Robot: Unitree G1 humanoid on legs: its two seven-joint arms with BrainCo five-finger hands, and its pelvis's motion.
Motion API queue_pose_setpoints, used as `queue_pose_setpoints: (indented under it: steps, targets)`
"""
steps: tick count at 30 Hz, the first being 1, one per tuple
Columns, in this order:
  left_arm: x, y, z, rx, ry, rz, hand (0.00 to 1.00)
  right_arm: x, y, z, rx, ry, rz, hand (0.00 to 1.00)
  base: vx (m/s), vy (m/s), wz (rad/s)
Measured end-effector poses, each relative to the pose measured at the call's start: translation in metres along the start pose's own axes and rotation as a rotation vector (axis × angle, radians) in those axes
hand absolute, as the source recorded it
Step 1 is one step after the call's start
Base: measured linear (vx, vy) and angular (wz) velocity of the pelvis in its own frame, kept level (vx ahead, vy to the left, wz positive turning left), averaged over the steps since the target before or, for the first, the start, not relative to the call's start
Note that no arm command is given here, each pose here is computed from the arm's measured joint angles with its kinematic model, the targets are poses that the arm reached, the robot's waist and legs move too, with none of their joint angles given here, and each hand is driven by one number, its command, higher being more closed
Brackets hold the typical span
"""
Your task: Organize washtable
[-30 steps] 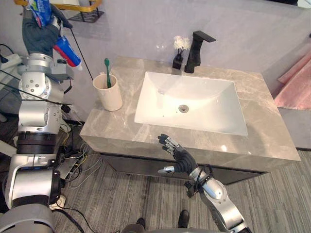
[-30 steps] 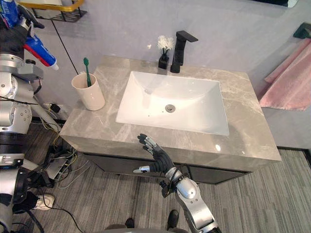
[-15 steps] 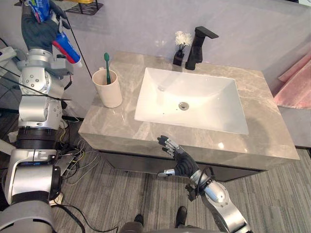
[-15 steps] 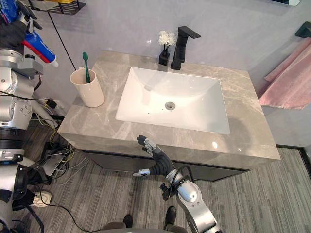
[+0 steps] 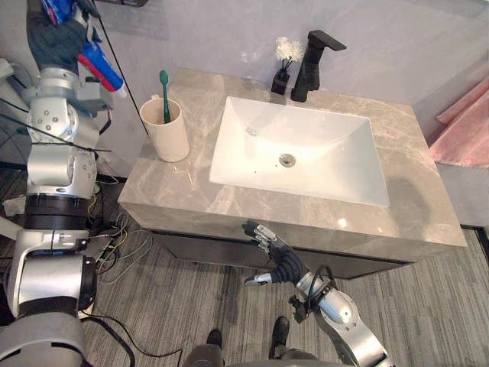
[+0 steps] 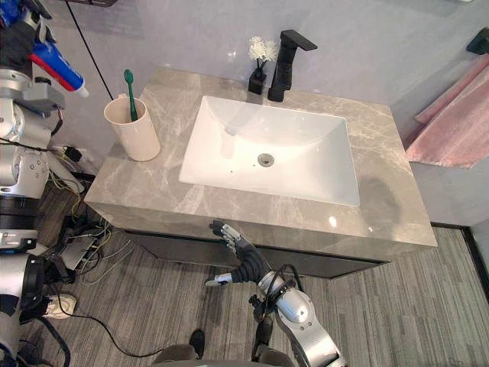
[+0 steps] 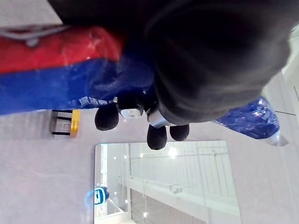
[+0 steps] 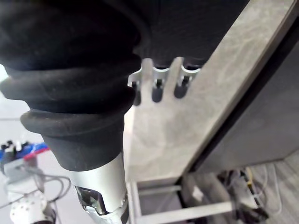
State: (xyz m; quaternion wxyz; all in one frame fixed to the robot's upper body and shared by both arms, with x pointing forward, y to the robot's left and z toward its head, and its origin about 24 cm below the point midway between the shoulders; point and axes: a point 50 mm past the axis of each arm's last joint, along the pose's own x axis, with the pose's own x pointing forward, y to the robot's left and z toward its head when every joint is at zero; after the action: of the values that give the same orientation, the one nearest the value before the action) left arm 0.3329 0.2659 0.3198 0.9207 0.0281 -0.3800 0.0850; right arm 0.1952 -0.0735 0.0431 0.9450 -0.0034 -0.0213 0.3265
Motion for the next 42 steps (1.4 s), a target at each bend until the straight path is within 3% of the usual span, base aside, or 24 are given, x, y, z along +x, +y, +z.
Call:
queue_pose_setpoints:
  steps: [9,34,42]
  targets:
    - [0.0,0.0,0.001,-0.024,-0.008,0.003,1.0,0.0,0.001,0.0,0.001,-0.001,0.006,0.0,0.0,0.0,0.0]
    - [-0.012,-0.043,-0.026,-0.162,0.064,-0.05,1.0,-0.001,0.002,-0.001,0.004,0.006,0.007,0.0,0.0,0.0,-0.01]
    - [-0.019,-0.041,-0.035,-0.152,0.095,-0.047,1.0,-0.001,0.002,-0.002,0.005,0.008,0.006,0.0,0.0,0.0,0.0]
